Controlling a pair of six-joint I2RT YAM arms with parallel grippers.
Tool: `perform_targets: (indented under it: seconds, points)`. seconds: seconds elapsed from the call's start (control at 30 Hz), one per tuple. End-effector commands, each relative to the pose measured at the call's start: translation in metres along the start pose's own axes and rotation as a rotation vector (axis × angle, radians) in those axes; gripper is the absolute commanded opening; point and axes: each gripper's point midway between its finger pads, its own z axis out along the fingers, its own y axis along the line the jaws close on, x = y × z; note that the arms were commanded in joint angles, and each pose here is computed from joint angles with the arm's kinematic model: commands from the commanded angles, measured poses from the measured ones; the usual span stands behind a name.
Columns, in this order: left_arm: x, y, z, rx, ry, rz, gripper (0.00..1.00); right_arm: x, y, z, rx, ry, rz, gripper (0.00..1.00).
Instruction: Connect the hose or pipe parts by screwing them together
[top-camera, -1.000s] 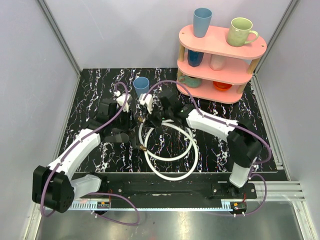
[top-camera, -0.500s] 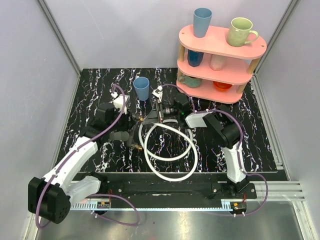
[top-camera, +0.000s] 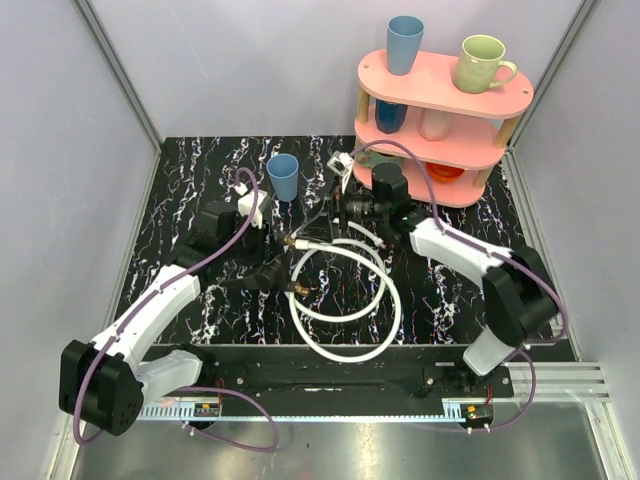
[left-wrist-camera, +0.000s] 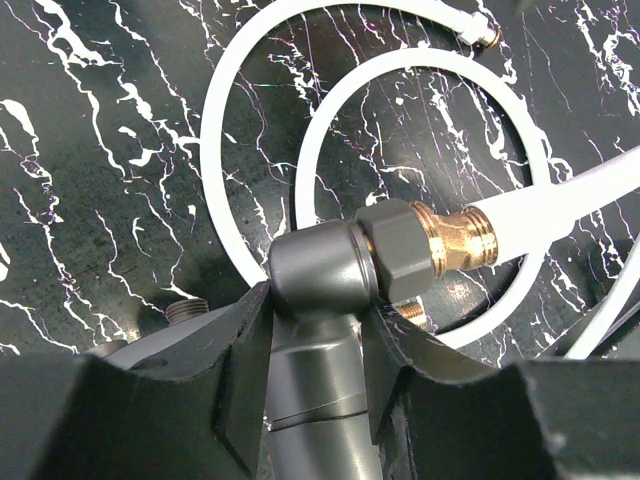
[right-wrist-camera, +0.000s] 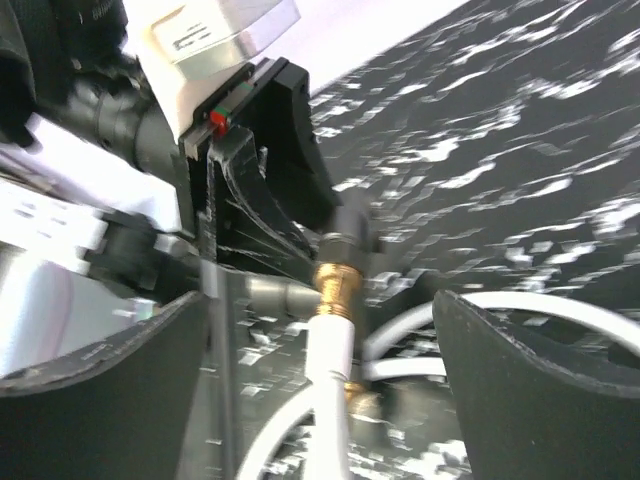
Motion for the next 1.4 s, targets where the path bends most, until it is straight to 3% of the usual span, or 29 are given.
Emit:
perform_targets:
  seconds: [0.0, 0.2, 0.3, 0.57, 0.7, 0.73, 0.87, 0.97, 1.03, 1.2, 1.33, 1.37]
  points:
    - [-0.064, -0.032, -0.014, 0.14, -0.171, 0.036, 0.0, 0.0, -0.018, -0.023, 0.286, 0.107, -0.523, 1.0]
    - [-0.062, -0.038, -0.013, 0.181, -0.15, 0.028, 0.0, 0.014, -0.002, -0.025, 0.445, 0.229, -1.187, 1.0]
    - [-0.06, -0.04, -0.012, 0.198, -0.14, 0.024, 0.0, 0.015, -0.003, -0.026, 0.508, 0.232, -1.349, 0.95]
    - [-0.058, -0.044, -0.011, 0.228, -0.121, 0.023, 0.0, 0.035, -0.01, 0.003, 0.557, 0.381, -1.519, 0.79]
    - [-0.057, -0.046, -0.01, 0.241, -0.112, 0.019, 0.0, 0.044, -0.01, 0.014, 0.528, 0.407, -1.522, 0.52]
    - [-0.056, -0.047, -0.011, 0.244, -0.111, 0.02, 0.0, 0.05, -0.012, 0.017, 0.517, 0.425, -1.515, 0.36]
    - [-0.057, -0.045, -0.01, 0.231, -0.114, 0.015, 0.0, 0.052, -0.015, 0.025, 0.512, 0.458, -1.445, 0.0]
    - [-0.056, -0.041, -0.009, 0.212, -0.137, 0.011, 0.0, 0.059, -0.02, 0.034, 0.51, 0.471, -1.327, 0.0]
    - [-0.064, -0.043, -0.014, 0.215, -0.185, 0.027, 0.0, 0.068, -0.026, 0.039, 0.483, 0.459, -1.163, 0.0]
    - [-0.065, -0.042, -0.017, 0.203, -0.226, 0.042, 0.0, 0.078, -0.006, 0.062, 0.261, 0.402, -0.729, 0.0]
    - [-0.066, -0.043, -0.018, 0.201, -0.233, 0.055, 0.0, 0.059, -0.003, 0.064, 0.138, 0.357, -0.402, 0.0]
    - [-0.066, -0.045, -0.017, 0.201, -0.234, 0.063, 0.0, 0.062, 0.016, 0.066, 0.022, 0.351, -0.283, 0.0]
